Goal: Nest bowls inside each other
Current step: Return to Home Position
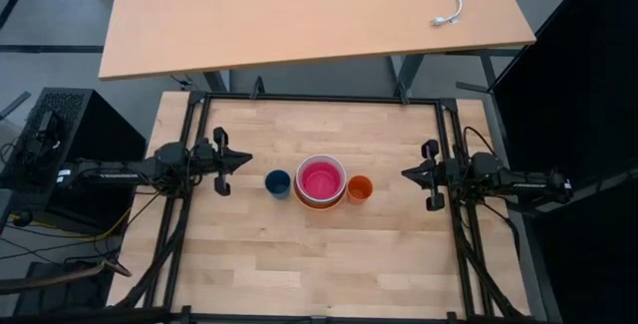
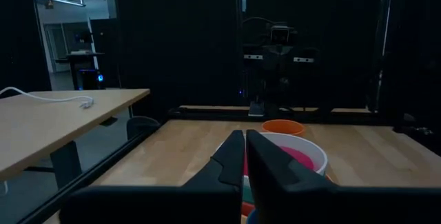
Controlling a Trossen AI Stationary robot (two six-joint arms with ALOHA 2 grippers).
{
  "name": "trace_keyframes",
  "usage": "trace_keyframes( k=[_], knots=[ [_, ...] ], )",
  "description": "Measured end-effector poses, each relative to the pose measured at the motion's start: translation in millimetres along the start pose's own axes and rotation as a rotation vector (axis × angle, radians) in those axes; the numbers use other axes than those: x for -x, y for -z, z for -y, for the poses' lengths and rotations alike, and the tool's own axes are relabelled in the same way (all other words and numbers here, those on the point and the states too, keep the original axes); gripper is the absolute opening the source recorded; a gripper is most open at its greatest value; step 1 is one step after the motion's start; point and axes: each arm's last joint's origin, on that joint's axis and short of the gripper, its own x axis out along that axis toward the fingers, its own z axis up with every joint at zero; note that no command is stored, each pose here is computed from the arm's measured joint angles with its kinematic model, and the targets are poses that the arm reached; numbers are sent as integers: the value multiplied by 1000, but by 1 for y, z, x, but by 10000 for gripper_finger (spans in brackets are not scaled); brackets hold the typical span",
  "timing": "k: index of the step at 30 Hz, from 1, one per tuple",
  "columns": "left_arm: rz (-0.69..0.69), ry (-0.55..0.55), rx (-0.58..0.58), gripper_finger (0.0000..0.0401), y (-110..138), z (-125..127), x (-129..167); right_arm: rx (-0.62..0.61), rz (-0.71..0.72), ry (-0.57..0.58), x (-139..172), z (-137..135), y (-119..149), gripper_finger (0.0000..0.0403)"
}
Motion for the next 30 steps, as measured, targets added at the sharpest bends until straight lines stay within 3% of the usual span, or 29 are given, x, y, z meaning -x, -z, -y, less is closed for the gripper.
trace_keyframes(
  k=[30],
  knots=[
    [0, 0, 0, 1, 0, 0, 0, 0, 0, 0, 0, 0, 0, 0]
  ],
)
